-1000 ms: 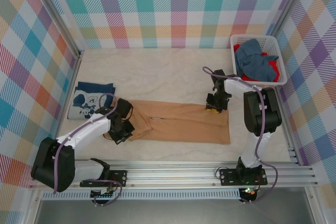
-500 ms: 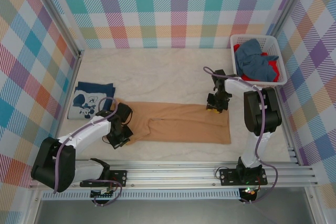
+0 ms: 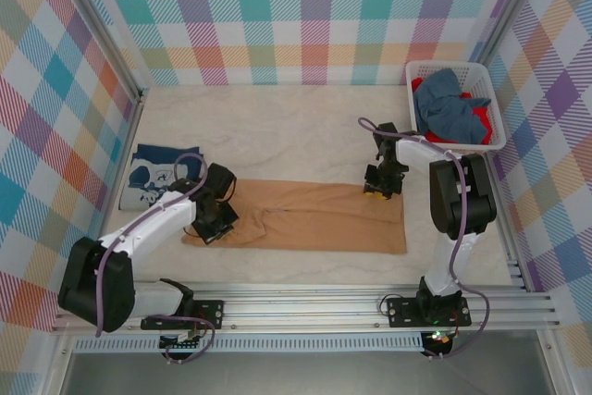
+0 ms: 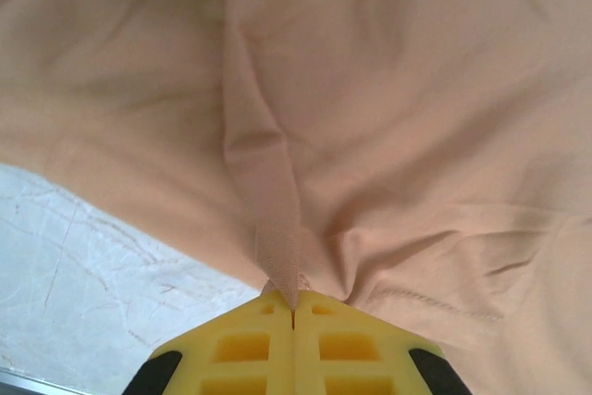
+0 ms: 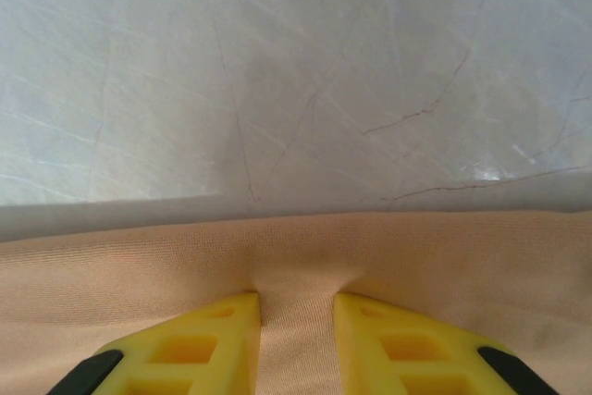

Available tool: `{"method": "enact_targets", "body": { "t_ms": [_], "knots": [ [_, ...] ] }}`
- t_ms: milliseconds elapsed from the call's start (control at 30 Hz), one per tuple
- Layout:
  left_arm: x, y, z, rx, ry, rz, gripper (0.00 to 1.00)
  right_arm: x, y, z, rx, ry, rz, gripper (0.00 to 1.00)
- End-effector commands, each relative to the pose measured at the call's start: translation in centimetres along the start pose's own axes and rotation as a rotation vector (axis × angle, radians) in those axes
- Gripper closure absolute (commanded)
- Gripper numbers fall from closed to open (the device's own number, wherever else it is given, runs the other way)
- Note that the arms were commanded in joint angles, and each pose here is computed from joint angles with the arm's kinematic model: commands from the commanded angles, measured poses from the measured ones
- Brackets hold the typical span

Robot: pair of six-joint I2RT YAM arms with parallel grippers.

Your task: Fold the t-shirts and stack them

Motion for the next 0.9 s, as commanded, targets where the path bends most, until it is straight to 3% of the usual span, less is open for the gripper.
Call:
{"method": "enact_targets", "body": {
  "t_ms": [0, 233, 367, 667, 767, 867],
  "knots": [
    [0.8, 0.0, -0.3, 0.046, 0.001, -0.009, 0.98, -0.3, 0.8, -0.7, -0.045, 0.005, 0.046, 0.72],
    [2.0, 1.2, -1.3, 0.092, 0.057, -0.008, 0.99, -0.3, 0.7, -0.7, -0.046, 0.007, 0.047, 0.73],
    [1.8, 1.7, -0.3, 0.169, 0.111, -0.008, 1.0, -0.3, 0.7, -0.8, -0.05, 0.011, 0.047, 0.73],
    [0.6, 2.3, 1.4, 0.195, 0.13, 0.002, 0.99, -0.2, 0.8, -0.9, -0.068, 0.022, 0.046, 0.73],
    [0.2, 2.5, 2.1, 0.226, 0.122, 0.008, 0.94, -0.3, 0.8, -0.9, -0.069, 0.022, 0.044, 0.72],
    [0.4, 2.1, 2.3, 0.251, 0.142, -0.033, 0.74, -0.3, 0.6, -0.8, -0.061, 0.022, 0.041, 0.72]
  ]
}}
Point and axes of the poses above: each hand's point on the last joint's axis, 136 mm out from that joint toward the fingers, its own y axis out along the fingers, its own z axis along the line the jaws close on, x = y × z, the point moved 10 cm from there along -y, back along the fingers, and after that the axes turned 7 degrees about y, right-handed, at the moved point
